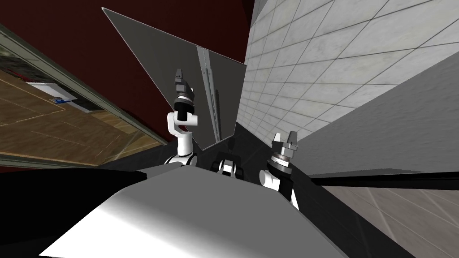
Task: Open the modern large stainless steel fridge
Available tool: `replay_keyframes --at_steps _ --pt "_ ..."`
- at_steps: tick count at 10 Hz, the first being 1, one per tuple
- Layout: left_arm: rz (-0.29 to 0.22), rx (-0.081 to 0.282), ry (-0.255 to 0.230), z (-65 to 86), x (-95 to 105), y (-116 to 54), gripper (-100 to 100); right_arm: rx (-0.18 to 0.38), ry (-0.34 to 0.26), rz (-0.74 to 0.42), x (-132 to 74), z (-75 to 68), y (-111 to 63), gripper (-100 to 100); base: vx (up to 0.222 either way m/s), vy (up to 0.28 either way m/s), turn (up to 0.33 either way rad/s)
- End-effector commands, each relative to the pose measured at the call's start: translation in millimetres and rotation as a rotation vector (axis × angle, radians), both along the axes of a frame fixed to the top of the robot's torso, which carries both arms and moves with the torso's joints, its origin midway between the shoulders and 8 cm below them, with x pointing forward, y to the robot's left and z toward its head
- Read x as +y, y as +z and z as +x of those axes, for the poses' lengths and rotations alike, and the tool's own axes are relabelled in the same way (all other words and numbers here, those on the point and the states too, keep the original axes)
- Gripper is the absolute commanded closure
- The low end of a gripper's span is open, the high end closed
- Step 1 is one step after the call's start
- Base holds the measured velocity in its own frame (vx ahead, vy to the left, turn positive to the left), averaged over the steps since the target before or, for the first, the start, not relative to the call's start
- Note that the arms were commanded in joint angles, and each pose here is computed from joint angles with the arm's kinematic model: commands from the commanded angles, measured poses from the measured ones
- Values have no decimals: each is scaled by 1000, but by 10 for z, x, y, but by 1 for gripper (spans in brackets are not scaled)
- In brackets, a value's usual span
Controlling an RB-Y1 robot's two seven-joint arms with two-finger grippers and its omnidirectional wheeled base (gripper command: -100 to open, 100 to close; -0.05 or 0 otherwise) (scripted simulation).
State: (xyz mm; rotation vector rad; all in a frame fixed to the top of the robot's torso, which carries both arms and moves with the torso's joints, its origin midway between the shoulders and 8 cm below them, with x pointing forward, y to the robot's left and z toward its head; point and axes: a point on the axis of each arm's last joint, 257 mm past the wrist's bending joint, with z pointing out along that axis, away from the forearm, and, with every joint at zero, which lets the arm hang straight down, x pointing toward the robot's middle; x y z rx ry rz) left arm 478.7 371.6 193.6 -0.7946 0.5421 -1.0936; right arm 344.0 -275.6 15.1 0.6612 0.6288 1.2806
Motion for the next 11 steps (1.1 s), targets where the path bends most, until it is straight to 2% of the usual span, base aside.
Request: replay_keyframes --at_steps 1,2,3,4,5,6,7,8,9,10,11 --pt "-57 -1 38 35 170 120 -100 0 0 0 0 0 0 0 1 -7 -134" --pt "-67 -13 34 33 152 205 -100 0 0 0 0 0 0 0 0 -4 -100" --pt "-105 -9 67 52 289 226 -100 0 0 0 0 0 0 0 4 -7 -156" --pt "-120 -20 62 50 273 313 -100 0 0 0 0 0 0 0 4 -4 -90" --pt "-158 -14 94 66 409 314 -100 0 0 0 0 0 0 0 11 -5 -202" --pt "-176 -26 88 60 389 413 -100 0 0 0 0 0 0 0 10 -1 -63" --pt "-216 -19 119 76 523 398 -100 0 0 0 0 0 0 0 14 -3 -92" --pt "-234 -29 113 69 505 485 -100 0 0 0 0 0 0 0 14 0 -80" --pt "-275 -26 140 79 624 481 -100 0 0 0 0 0 0 0 22 -2 -162" --pt "-293 -36 133 69 603 571 -100 0 0 0 0 0 0 0 20 2 -85" --pt "-338 -27 160 84 723 540 -100 0 0 0 0 0 0 0 28 4 -120"
